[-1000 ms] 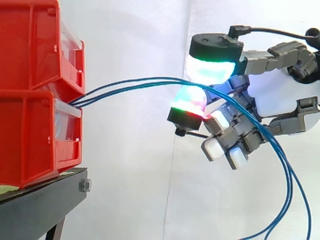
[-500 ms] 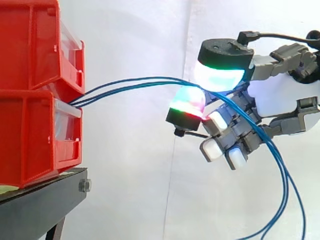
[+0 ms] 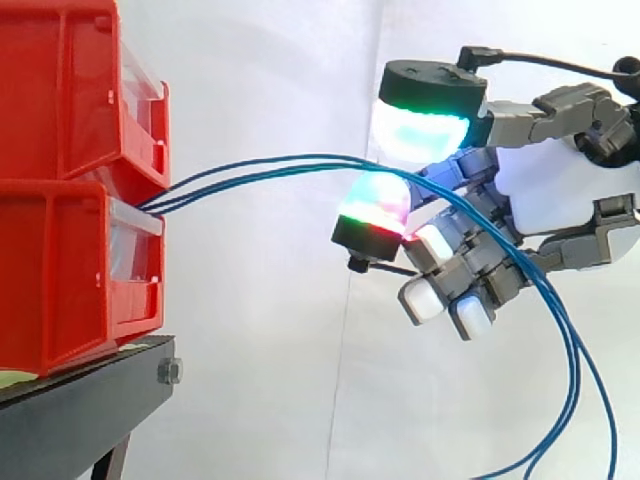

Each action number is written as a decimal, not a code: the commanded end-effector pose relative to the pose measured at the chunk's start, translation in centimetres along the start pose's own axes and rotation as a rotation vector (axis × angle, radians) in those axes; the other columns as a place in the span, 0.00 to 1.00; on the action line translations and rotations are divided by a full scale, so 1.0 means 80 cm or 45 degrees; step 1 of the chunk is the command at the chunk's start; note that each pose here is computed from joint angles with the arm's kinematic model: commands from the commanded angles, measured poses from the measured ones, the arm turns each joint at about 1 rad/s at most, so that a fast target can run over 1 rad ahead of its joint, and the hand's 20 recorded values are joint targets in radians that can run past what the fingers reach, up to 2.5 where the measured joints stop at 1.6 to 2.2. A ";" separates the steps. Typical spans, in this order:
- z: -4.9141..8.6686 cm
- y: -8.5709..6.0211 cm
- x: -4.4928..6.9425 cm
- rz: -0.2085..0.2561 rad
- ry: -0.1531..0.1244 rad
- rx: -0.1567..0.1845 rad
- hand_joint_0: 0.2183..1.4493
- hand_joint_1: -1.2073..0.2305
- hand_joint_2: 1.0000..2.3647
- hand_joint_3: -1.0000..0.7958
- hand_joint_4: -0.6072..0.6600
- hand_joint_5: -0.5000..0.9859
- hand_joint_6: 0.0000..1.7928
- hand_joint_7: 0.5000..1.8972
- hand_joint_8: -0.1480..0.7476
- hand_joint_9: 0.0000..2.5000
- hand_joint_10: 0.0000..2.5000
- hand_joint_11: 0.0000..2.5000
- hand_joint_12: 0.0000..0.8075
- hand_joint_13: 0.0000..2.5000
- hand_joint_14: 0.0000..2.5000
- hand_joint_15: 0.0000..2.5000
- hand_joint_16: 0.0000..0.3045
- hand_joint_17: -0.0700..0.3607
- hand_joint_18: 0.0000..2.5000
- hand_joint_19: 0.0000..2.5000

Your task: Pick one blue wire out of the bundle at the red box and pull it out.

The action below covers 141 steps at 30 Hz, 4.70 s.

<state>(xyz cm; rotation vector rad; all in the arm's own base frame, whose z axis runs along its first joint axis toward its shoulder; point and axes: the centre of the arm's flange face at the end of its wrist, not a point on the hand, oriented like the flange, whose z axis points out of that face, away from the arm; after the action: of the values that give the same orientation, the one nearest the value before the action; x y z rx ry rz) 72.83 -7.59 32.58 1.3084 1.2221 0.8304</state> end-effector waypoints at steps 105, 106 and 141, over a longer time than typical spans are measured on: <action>0.001 0.000 -0.003 0.001 -0.006 0.000 0.43 0.17 0.01 0.39 0.65 0.21 0.54 0.29 0.59 0.36 0.01 0.31 0.51 0.37 0.01 0.20 0.16 0.41 0.38 0.21; 0.001 0.000 -0.003 0.001 -0.006 0.000 0.44 0.17 0.01 0.39 0.65 0.21 0.54 0.29 0.59 0.36 0.01 0.31 0.51 0.36 0.01 0.20 0.16 0.41 0.37 0.21; 0.001 0.000 -0.003 -0.001 -0.006 0.000 0.31 0.37 0.01 0.36 0.69 0.23 0.50 0.36 0.62 0.42 0.01 0.30 0.52 0.33 0.01 0.18 0.17 0.44 0.37 0.23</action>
<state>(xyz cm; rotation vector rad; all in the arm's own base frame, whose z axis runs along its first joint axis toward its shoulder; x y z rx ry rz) 72.81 -7.85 32.62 1.3089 1.2191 0.8259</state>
